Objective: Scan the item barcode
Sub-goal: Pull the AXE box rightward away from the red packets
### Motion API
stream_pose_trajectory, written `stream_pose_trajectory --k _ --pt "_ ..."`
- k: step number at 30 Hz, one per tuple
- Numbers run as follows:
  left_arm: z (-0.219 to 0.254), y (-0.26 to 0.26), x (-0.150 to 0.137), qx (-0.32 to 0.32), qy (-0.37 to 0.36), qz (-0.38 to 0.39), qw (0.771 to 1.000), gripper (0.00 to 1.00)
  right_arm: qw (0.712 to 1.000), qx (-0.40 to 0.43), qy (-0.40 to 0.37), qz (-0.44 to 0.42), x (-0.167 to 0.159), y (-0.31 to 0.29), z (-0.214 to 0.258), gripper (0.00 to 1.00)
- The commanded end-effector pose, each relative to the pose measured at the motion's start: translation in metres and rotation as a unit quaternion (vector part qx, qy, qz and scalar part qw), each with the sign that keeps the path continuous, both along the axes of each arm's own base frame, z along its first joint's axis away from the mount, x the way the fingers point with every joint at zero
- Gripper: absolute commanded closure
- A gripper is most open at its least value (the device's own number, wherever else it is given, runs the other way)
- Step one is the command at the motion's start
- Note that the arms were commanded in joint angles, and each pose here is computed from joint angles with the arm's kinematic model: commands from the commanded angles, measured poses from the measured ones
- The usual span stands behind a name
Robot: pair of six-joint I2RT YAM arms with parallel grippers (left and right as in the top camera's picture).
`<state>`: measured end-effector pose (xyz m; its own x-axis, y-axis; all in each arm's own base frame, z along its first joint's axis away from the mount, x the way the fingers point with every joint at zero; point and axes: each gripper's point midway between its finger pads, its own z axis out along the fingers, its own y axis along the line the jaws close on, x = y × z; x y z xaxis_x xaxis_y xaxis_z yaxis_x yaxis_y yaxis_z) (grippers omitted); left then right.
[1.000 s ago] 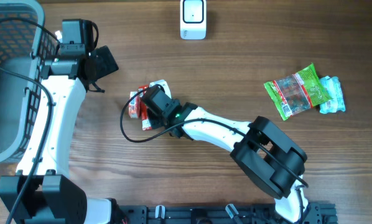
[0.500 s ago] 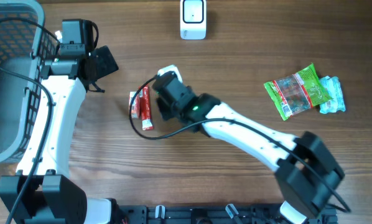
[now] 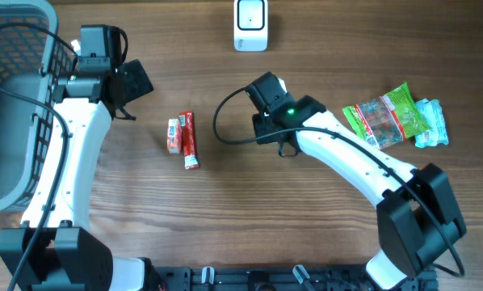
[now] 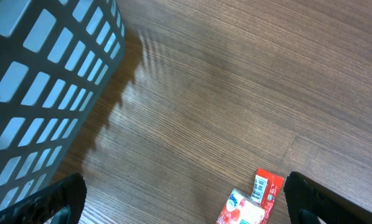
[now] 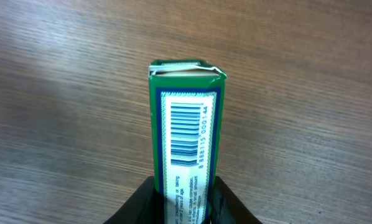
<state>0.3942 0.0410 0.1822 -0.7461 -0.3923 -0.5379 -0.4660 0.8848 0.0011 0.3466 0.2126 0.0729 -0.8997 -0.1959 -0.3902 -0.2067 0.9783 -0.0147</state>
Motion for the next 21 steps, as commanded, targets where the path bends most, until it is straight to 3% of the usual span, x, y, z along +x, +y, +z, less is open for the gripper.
stream_pose_trajectory --k 1,5,8,14,18,21 --pt "0.004 0.004 0.001 0.008 -0.003 0.001 1.0 0.0 1.0 -0.014 0.0 0.0 -0.009 -0.011 -0.022 0.74" --pt "0.004 0.004 0.001 0.008 -0.003 0.001 1.0 0.0 1.0 -0.001 -0.009 -0.012 -0.009 -0.011 -0.035 0.73" --pt "0.004 0.004 0.001 0.008 -0.003 0.001 1.0 0.0 1.0 0.001 -0.014 -0.01 -0.008 -0.01 -0.035 0.59" --pt "0.004 0.004 0.001 0.008 -0.003 0.001 1.0 0.0 1.0 0.006 -0.025 -0.003 0.0 -0.01 -0.021 0.46" --pt "0.004 0.004 0.001 0.008 -0.003 0.001 1.0 0.0 0.998 0.052 -0.036 -0.005 0.006 -0.005 0.023 0.46" --pt "0.004 0.004 0.001 0.008 -0.003 0.001 1.0 0.0 0.995 0.094 -0.016 -0.026 -0.003 -0.001 0.033 0.5"
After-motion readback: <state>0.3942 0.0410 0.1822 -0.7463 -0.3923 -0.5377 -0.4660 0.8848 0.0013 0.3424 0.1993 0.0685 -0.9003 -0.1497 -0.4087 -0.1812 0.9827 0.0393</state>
